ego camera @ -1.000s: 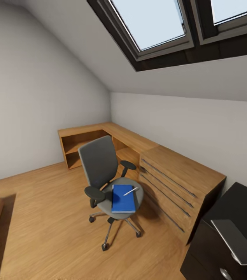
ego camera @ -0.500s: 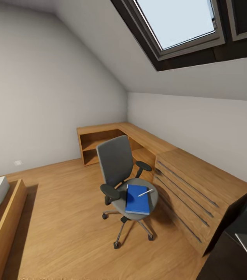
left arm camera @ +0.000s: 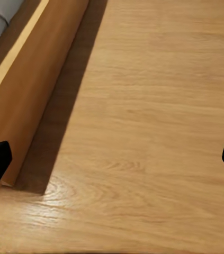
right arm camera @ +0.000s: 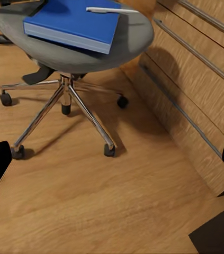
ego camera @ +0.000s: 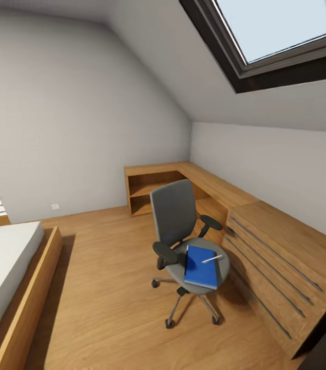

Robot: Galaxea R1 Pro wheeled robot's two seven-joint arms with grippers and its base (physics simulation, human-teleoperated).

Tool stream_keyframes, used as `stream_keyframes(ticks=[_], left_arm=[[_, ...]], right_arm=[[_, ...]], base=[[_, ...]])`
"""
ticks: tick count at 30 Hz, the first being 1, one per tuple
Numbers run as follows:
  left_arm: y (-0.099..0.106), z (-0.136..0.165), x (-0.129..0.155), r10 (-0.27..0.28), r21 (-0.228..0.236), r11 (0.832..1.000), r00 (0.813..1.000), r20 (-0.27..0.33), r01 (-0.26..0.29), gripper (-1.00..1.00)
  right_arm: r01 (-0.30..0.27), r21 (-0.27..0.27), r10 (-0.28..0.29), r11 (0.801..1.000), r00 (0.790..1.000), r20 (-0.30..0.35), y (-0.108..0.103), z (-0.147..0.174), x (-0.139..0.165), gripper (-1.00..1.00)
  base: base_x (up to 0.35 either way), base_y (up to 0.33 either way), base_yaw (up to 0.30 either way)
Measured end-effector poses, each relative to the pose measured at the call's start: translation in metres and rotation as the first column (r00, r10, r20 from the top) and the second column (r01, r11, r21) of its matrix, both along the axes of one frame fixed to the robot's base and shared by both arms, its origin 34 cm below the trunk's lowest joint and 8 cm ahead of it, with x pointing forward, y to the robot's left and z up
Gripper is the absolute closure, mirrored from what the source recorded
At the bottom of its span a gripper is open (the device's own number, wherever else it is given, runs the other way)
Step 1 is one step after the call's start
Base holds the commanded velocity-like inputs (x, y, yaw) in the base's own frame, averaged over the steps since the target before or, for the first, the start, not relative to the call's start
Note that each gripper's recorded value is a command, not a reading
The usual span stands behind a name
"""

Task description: In the bedroom, organize the workspace by keeping the computer under the desk, ensuring the monitor is on the desk, placing the keyboard on the desk next to the monitor, placing the mouse on the desk next to the keyboard, moving the folder from the swivel chair onto the desk next to the mouse, stacking the notebook on top of the folder with the pen on top of the notebook, and positioning the swivel chair next to the desk.

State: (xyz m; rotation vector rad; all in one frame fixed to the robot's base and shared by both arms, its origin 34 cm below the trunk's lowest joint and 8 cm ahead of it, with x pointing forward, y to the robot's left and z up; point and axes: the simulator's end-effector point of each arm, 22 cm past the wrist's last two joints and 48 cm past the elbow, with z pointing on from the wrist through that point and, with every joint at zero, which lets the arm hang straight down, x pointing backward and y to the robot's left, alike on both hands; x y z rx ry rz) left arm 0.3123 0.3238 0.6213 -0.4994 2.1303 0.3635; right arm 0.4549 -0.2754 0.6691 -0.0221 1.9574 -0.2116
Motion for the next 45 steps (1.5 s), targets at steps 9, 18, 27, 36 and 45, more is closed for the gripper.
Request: stream_keyframes(ticks=[9, 18, 27, 36, 45], left_arm=[[0.000, 0.000, 0.000, 0.000, 0.000, 1.000, 1.000, -0.001, 0.000, -1.00], [0.000, 0.000, 0.000, 0.001, 0.001, 1.000, 1.000, -0.002, -0.001, -1.00], [-0.040, -0.035, 0.008, -0.042, -0.131, 0.991, 0.983, -0.180, 0.018, -1.00], [-0.094, 0.074, 0.206, -0.161, -0.315, 0.937, 0.987, -0.018, 0.147, -1.00], [-0.092, 0.193, 0.268, -0.155, -0.289, 0.942, 0.985, 0.072, 0.170, -1.00]], right_arm=[[0.003, -0.002, -0.003, 1.000, 1.000, 0.029, -0.006, 0.006, 0.002, -1.00], [0.006, 0.004, -0.006, 1.000, 0.999, 0.035, -0.005, 0.007, 0.002, -1.00], [0.115, -0.009, -0.115, 0.993, 0.993, 0.041, -0.044, 0.016, 0.031, -1.00], [0.226, 0.072, -0.232, 0.971, 0.969, 0.081, -0.061, 0.118, 0.197, -1.00], [0.348, 0.236, -0.288, 0.907, 0.923, -0.255, -0.060, 0.170, 0.289, -1.00]], base=[[0.000, 0.000, 0.073], [0.000, 0.000, 0.002], [0.000, 0.000, 0.000], [0.000, 0.000, 0.000], [0.000, 0.000, 0.000]])
